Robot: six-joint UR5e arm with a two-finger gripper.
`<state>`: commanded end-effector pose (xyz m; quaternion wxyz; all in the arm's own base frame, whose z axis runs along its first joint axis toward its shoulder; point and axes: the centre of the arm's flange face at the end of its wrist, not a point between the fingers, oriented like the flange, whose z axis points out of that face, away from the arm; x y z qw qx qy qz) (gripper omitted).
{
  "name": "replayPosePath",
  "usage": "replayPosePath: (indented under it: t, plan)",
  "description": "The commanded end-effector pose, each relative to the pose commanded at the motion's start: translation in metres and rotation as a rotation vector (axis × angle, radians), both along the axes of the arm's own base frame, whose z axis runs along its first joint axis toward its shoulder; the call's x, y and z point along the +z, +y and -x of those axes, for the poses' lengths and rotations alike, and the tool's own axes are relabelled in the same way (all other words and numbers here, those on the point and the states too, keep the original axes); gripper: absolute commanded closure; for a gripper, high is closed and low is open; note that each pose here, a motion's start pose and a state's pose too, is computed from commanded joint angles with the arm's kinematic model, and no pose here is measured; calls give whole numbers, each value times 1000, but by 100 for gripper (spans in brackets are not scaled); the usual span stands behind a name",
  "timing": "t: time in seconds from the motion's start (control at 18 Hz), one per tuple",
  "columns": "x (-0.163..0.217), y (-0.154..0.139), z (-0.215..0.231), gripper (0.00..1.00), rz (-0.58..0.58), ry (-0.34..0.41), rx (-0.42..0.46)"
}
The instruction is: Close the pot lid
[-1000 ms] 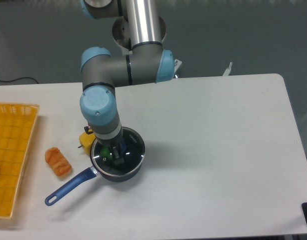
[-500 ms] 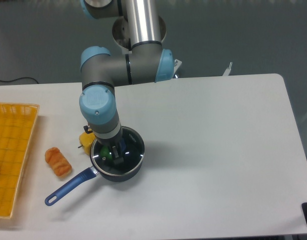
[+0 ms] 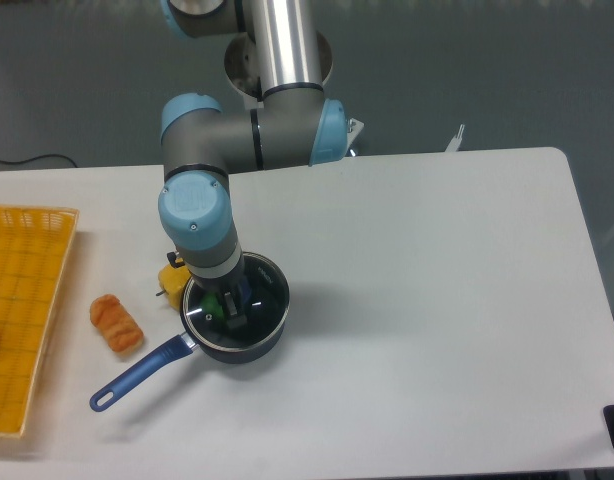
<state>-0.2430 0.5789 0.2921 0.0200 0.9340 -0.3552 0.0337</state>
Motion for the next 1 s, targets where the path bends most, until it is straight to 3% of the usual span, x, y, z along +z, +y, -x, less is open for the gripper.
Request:
replayPosePath:
  t: [1.0]
  plan:
    - [-3, 5, -5, 40, 0, -1, 20]
